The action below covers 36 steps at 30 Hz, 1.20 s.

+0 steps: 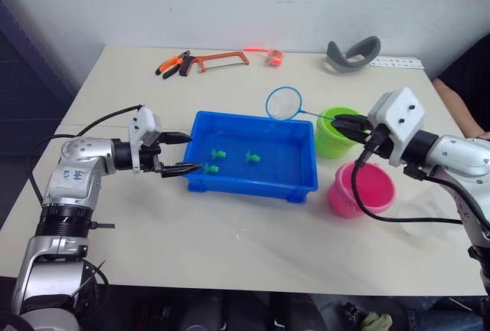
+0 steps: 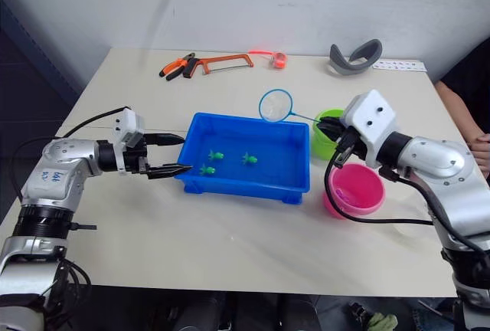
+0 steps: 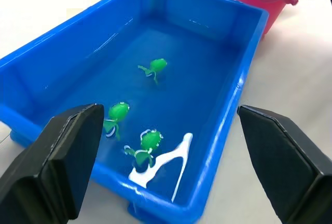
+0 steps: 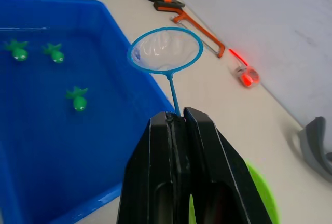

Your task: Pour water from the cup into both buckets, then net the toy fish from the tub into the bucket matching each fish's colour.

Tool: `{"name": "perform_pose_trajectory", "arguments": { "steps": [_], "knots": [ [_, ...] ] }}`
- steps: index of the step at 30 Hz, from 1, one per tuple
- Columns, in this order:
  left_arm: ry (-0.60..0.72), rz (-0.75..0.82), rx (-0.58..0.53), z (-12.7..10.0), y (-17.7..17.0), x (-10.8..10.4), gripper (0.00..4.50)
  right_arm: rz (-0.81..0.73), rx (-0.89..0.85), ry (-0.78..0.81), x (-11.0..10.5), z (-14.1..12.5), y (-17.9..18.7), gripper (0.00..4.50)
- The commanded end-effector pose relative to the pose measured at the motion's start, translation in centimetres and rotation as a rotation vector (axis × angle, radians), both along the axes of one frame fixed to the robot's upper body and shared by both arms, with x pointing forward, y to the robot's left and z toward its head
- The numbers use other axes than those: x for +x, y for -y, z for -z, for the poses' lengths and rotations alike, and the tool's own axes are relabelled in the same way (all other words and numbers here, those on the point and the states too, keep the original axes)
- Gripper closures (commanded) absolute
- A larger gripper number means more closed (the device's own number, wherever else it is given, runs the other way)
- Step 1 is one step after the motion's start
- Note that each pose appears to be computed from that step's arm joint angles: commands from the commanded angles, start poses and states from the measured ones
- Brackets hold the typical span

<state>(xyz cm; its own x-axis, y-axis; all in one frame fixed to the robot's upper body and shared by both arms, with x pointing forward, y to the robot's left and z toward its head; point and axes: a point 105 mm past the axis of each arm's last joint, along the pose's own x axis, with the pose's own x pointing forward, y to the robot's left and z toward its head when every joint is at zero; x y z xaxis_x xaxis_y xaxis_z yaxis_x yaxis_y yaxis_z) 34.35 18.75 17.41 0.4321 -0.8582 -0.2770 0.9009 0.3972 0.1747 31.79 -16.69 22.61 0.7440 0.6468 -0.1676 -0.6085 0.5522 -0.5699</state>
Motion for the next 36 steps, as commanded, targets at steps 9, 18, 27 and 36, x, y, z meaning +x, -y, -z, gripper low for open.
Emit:
{"name": "perform_pose_trajectory", "arguments": {
  "steps": [9,18,27,36],
  "knots": [
    [0.025,0.009,-0.018,-1.2,0.3,-1.2,0.02,-0.018,-0.356,0.149,1.8,3.8,-0.8,4.5],
    [0.031,0.018,-0.028,-1.3,0.8,-1.3,0.02,-0.098,-0.367,0.112,1.6,6.6,-2.1,4.5],
    [0.04,0.032,-0.042,-1.6,1.2,-1.2,0.02,-0.135,-0.149,-0.03,-0.1,7.3,-4.1,4.5],
    [0.04,0.081,-0.15,-2.8,3.3,-0.8,0.02,-0.041,0.218,-0.261,-1.3,5.1,-3.1,4.5]
  ]
}}
